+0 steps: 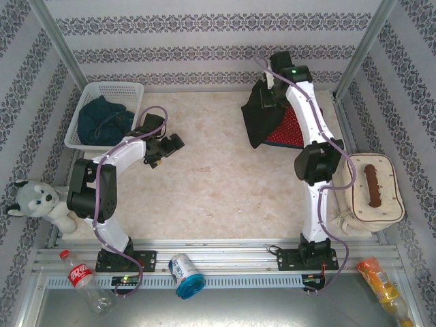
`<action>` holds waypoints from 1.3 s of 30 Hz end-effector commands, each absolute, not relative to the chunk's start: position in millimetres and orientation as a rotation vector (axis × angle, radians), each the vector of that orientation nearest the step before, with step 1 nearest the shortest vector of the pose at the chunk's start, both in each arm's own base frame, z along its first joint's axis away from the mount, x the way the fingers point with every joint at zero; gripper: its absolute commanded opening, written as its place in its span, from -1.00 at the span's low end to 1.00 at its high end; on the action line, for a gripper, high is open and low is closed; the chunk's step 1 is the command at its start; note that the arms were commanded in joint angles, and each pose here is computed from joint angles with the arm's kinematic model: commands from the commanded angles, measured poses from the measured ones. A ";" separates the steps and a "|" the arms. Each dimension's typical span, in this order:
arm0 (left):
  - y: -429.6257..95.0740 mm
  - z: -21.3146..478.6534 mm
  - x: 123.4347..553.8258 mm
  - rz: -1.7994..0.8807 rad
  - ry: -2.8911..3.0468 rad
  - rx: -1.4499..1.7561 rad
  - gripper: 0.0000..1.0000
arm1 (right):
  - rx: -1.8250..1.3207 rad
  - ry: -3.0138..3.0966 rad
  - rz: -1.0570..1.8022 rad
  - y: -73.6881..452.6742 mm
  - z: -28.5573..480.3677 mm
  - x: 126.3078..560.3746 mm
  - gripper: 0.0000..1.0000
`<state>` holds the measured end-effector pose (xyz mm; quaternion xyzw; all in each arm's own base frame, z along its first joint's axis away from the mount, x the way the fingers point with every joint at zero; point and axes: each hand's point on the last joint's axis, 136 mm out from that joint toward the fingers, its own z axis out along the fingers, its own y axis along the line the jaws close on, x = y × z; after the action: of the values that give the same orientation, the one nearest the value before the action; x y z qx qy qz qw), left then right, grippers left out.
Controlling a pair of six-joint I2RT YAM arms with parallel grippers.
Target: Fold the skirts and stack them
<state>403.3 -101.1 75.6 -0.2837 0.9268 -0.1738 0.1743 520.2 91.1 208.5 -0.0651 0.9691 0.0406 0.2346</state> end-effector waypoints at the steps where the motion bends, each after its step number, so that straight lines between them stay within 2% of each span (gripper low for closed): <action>1: -93.5 81.0 400.3 -0.462 2.626 -0.825 1.00 | -0.211 2.630 0.230 88.4 235.4 508.6 -1.00; 7: -93.0 79.1 397.3 -0.467 2.624 -0.836 1.00 | -0.176 2.591 0.280 75.1 250.9 509.2 -1.00; 17: -91.5 76.1 392.2 -0.456 2.632 -0.835 1.00 | -0.026 2.554 0.400 27.7 241.0 530.6 -1.00; 22: -90.6 74.1 389.7 -0.447 2.640 -0.835 1.00 | -0.022 2.581 0.457 -4.2 210.8 527.9 -1.00; 32: -88.2 73.0 385.7 -0.430 2.647 -0.839 1.00 | 0.157 2.673 0.335 -73.9 121.9 523.0 -1.00; 39: -86.5 73.4 382.8 -0.414 2.652 -0.837 1.00 | 0.168 2.635 0.311 -88.7 118.1 528.5 -1.00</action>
<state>392.4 -97.1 67.8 -0.2873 0.9298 -0.1620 0.1633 517.2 -72.6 107.3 0.0695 0.9677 0.1357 0.2009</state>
